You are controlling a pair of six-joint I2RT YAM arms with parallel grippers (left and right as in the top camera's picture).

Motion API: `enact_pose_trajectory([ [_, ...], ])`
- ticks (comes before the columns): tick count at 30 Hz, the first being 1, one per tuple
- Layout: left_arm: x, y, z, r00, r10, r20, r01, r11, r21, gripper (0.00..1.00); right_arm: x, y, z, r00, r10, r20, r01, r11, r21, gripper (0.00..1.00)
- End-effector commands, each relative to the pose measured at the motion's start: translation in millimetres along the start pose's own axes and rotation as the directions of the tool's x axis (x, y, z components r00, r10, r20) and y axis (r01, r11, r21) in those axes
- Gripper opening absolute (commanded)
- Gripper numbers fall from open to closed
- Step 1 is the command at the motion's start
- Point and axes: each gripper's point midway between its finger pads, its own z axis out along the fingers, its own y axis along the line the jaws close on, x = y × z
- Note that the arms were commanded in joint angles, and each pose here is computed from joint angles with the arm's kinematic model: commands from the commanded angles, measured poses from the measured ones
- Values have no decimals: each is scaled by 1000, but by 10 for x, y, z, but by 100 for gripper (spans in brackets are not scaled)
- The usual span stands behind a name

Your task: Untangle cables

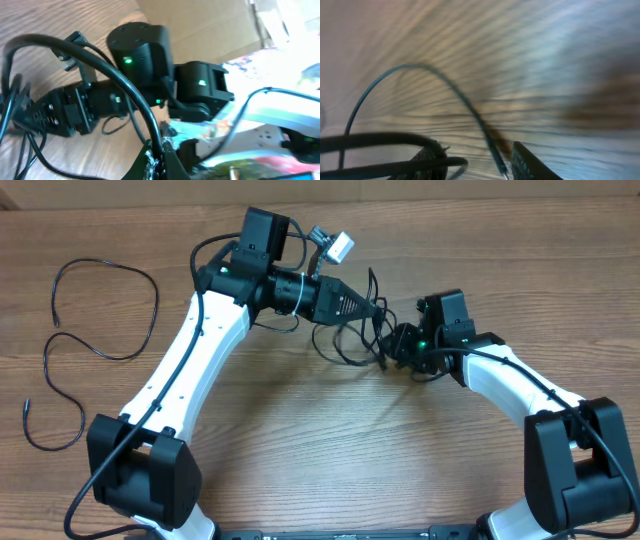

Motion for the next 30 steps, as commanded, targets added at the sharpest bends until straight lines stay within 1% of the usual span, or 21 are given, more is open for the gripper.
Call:
enact_pose_trajectory([
  [1, -77, -284, -223, 998, 48, 35, -51, 995, 91, 4, -196, -463, -100, 992, -4, 127, -28, 969, 247, 41],
  [4, -91, -217, -323, 999, 19, 51, -23, 997, 76, 4, -258, -849, -249, 983, -16, 183, -65, 900, 430, 41],
  [6, -96, -175, -386, 998, 15, 61, -19, 998, 65, 4, -289, -1047, -353, 978, -21, 206, -90, 854, 512, 41],
  [8, -93, -128, -461, 997, 7, 72, -11, 998, 54, 4, -315, -1207, -438, 975, -6, 220, -120, 823, 555, 41],
  [11, -74, -63, -566, 996, -13, 85, 10, 999, 39, 4, -358, -1382, -517, 971, 38, 236, -170, 805, 569, 41],
  [16, -24, 33, -735, 994, -44, 104, 42, 999, 17, 4, -432, -1667, -651, 943, 149, 296, -299, 769, 566, 41],
  [25, 59, 182, -1061, 985, -86, 151, 91, 996, -20, 4, -521, -2073, -862, 900, 246, 360, -420, 710, 565, 41],
  [30, 111, 301, -1327, 969, -147, 199, 160, 986, -50, 4, -555, -2254, -962, 874, 285, 394, -474, 681, 558, 41],
])
